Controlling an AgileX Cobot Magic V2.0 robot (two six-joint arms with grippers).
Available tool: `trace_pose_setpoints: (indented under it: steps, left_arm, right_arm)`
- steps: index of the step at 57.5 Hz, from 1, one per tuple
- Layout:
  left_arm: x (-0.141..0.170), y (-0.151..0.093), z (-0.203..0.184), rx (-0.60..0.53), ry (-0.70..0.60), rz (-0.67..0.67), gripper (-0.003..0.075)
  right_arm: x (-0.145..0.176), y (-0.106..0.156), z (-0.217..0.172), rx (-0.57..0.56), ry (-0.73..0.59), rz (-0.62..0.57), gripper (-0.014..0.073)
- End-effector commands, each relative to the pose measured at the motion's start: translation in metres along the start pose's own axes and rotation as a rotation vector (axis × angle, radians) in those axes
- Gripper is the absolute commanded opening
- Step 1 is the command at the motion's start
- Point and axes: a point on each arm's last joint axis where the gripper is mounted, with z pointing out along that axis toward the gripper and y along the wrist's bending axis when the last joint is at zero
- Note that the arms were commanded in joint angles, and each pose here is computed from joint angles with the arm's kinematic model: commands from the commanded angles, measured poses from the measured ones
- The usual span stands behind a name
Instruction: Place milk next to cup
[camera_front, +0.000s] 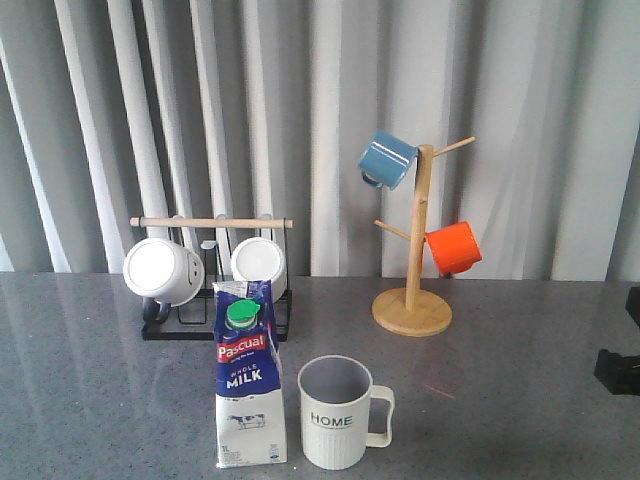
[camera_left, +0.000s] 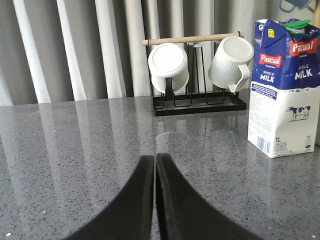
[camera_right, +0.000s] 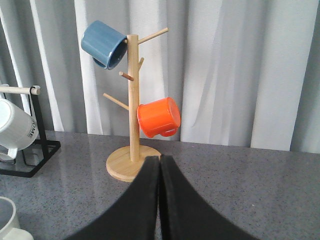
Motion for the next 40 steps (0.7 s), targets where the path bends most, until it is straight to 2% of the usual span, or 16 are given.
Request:
trace_pose_setpoints:
  steps: [1, 33, 40]
  left_arm:
    - [-0.014, 0.000, -0.002, 0.006, -0.101, -0.013, -0.0006]
    - [-0.014, 0.000, -0.002, 0.006, -0.101, -0.013, -0.0006]
    - [-0.014, 0.000, -0.002, 0.006, -0.101, -0.013, -0.0006]
  right_arm:
    - [-0.020, 0.000, -0.002, 0.003, -0.115, -0.021, -0.0008]
    - [-0.020, 0.000, -0.002, 0.003, -0.112, -0.022, -0.0008]
    - [-0.025, 0.000, -0.021, 0.000, -0.095, -0.060, -0.0008]
